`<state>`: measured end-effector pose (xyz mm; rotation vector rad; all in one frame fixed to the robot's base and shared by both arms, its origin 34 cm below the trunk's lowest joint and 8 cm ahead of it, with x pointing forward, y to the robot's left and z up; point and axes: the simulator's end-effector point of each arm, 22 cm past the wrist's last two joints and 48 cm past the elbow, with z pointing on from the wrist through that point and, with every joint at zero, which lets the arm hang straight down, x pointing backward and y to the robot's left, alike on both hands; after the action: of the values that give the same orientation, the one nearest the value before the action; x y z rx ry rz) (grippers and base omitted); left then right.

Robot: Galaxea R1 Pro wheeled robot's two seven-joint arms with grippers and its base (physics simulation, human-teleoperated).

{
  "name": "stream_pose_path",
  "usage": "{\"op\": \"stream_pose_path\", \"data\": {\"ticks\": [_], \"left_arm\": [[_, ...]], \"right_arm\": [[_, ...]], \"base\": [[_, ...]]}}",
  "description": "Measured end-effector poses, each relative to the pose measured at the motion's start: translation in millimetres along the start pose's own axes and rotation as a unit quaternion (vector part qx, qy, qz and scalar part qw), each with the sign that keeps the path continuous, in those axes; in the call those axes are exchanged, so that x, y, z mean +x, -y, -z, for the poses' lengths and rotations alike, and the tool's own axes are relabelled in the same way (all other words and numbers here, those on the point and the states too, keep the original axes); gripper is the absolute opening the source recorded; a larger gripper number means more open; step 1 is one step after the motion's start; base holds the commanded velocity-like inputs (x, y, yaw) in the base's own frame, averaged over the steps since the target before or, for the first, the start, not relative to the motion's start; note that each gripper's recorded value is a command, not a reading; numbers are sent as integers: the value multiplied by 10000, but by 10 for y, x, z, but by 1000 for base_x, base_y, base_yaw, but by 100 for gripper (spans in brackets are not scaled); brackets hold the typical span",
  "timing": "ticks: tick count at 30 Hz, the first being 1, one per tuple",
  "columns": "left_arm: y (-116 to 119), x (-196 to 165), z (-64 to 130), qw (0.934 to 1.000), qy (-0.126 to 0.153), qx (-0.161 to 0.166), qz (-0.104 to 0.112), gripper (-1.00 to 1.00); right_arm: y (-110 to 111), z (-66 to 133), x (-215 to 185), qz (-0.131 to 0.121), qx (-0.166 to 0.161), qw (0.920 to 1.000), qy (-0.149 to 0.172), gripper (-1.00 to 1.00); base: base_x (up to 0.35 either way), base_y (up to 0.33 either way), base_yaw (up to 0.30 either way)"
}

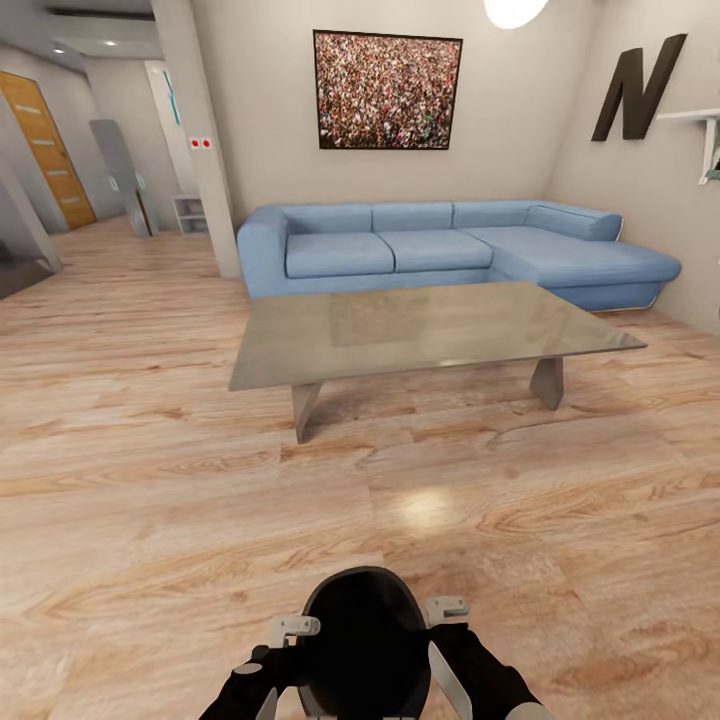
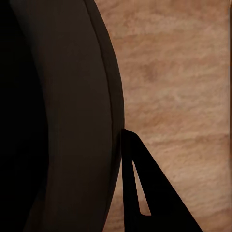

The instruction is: Place each of the two pumpkins and all three candles from the living room inside a cabinet in the living room (use any cabinet), then make sure every cabinet is closed, and position the cauldron so it is next to a table in the living room.

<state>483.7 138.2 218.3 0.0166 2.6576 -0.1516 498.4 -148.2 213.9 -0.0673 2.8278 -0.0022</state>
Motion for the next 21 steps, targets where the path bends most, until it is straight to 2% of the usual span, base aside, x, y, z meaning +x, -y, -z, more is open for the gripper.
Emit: {"op": "stream_pose_path", "data": {"ticks": [21], "left_arm": [[6,-76,48,10000,85,0,-10,-100]], "right_arm": [[5,67,-83,-8,4,9999,103,-100]], "base": [[0,0,0]]}}
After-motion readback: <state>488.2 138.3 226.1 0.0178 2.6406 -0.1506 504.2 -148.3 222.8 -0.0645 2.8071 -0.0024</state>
